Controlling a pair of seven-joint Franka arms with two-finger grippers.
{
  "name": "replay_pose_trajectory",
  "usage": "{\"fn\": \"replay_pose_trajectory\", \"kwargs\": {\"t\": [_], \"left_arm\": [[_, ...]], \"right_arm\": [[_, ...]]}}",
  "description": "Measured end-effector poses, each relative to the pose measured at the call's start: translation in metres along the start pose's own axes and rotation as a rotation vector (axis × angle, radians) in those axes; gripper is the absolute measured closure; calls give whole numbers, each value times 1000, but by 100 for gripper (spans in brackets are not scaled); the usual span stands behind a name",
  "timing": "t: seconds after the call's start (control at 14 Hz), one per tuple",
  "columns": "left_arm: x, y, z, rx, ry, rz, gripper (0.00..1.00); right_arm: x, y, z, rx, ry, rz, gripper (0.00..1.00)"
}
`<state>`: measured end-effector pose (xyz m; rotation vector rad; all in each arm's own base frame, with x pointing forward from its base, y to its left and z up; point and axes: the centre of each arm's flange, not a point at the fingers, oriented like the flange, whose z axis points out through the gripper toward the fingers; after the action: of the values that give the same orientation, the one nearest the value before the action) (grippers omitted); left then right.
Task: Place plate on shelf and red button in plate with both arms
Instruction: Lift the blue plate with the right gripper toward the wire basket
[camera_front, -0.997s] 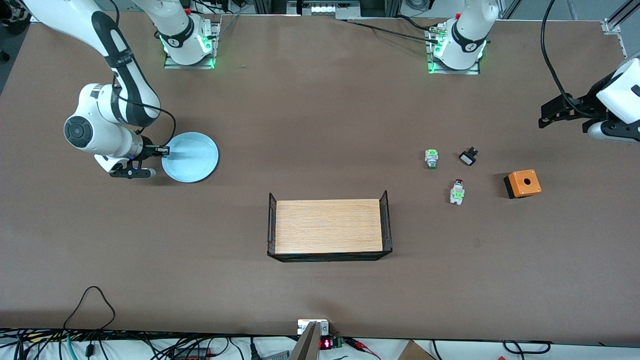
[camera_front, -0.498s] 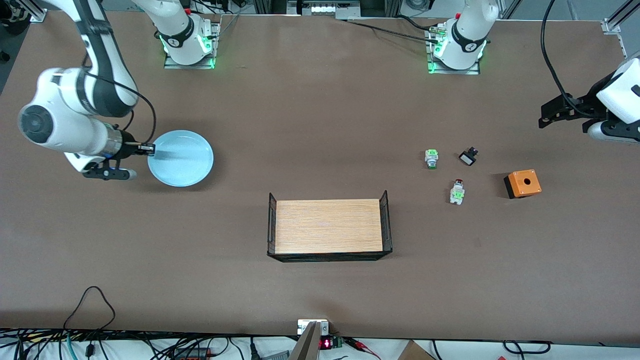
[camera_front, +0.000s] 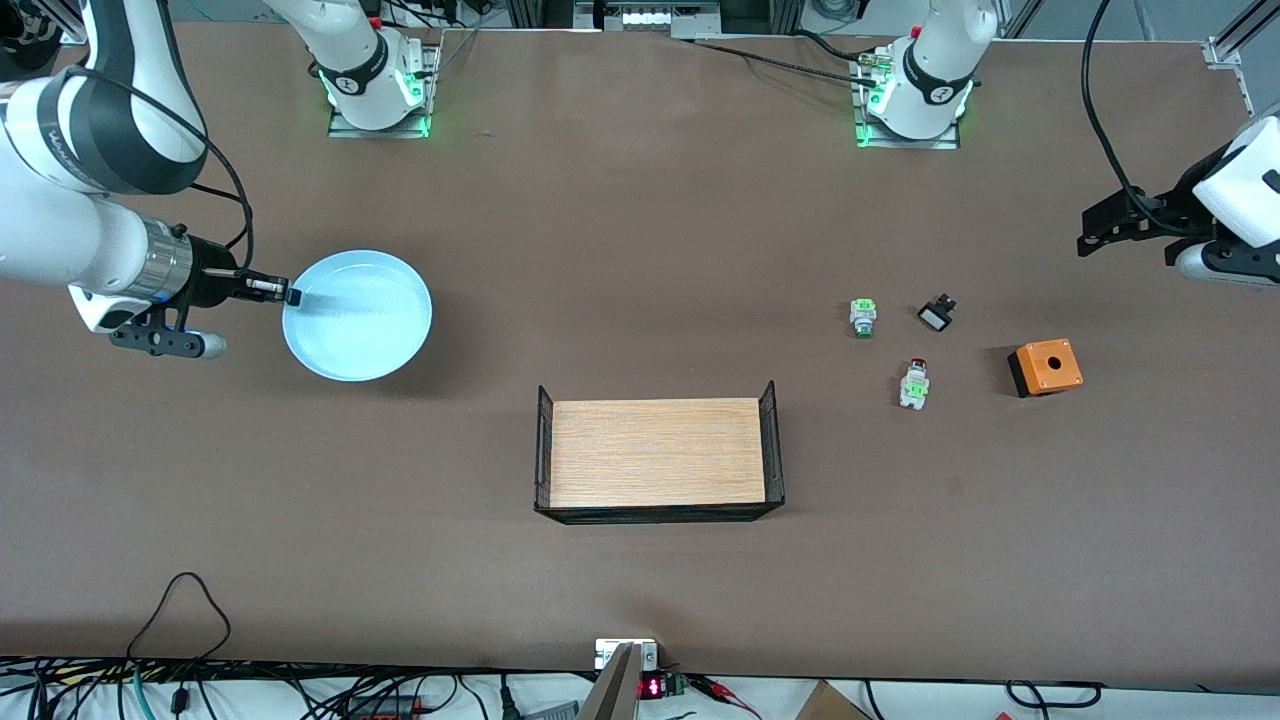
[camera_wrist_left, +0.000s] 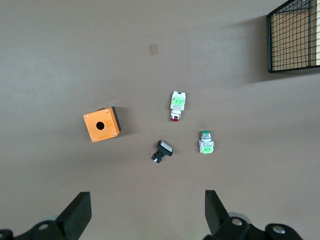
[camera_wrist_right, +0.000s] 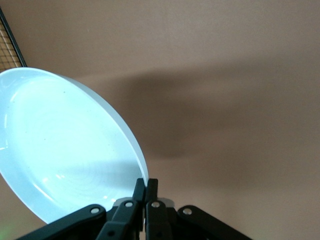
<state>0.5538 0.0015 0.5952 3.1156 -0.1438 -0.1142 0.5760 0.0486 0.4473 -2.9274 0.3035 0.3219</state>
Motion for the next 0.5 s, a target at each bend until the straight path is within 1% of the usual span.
{"fn": "replay_pose_trajectory", "kwargs": {"t": [0.28, 0.36, 0.5], "left_arm": [[0, 0, 0, 0, 0, 0, 0], [0, 0, 0, 0, 0, 0, 0], [0, 0, 0, 0, 0, 0, 0]], "right_arm": [[-18, -63, -24, -1, 18, 91, 97], [-24, -79, -28, 14, 17, 123, 97], [-36, -115, -36, 83, -1, 224, 97]]}}
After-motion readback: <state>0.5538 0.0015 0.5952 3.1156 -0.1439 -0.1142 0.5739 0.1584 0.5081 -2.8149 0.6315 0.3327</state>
